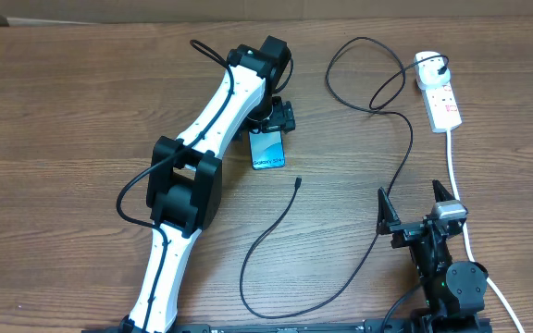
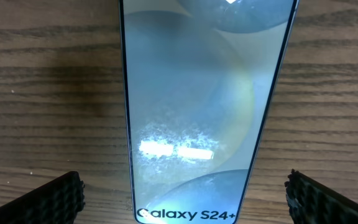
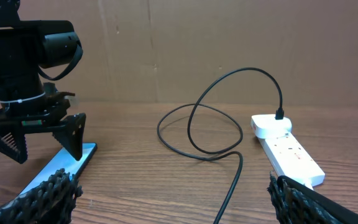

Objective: Plug charger to phone and switch on socket
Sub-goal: 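Move the left gripper forward over the phone, then lower the open left gripper around the phone's top edge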

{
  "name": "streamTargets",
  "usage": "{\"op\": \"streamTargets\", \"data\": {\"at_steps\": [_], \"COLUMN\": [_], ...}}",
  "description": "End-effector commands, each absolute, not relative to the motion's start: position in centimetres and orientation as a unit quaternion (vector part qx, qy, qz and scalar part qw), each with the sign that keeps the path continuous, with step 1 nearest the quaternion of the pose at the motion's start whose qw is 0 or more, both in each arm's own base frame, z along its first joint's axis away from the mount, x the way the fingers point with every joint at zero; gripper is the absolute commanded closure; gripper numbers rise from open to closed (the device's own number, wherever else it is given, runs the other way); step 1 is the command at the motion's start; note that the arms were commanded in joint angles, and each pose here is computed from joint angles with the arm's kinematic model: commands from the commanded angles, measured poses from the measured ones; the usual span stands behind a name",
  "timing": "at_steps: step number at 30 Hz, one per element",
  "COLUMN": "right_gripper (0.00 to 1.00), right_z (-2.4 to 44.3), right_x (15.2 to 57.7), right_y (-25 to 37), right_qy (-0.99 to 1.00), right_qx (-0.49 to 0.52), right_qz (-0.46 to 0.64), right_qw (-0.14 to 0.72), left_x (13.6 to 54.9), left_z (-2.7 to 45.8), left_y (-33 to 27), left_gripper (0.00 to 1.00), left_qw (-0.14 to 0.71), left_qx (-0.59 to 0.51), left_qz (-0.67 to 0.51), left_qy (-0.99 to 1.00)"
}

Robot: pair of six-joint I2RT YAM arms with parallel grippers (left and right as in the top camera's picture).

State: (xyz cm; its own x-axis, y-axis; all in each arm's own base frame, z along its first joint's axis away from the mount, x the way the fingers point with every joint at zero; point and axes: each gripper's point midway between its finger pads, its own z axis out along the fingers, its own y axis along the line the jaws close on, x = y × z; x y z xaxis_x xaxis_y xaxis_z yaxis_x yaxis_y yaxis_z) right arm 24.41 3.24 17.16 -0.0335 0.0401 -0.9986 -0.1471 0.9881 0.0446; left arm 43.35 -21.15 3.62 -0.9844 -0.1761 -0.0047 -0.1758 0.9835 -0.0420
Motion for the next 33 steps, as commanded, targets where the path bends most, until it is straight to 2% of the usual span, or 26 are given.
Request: {"op": "streamTargets", "data": {"at_steps": [1,23,33], "right_gripper": [0.00,0.00,0.00], "right_z": [17.0,17.0,17.0], "right_x": [24.4,24.4,24.4], "right_y": [3.2,3.2,3.2], "right_qy": [0.715,0.715,0.715], "right_qx": [-0.037,-0.037,-0.037], "right_qz": [0.064,0.064,0.064], "right_qw": [0.696,0.696,0.696], "left_x": [43.9,44.6,44.3], "left_z": [2.9,2.6,0.8], "left_y": [-21.0,-21.3,-21.3], "left_gripper": [0.00,0.00,0.00], "left_qw": [0.009,0.051,0.047], "left_qx": [-0.095,-0.074,-0.064], "left_qz": [-0.013,0.030,0.031], "left_qy": [0.995,0.996,0.996]}}
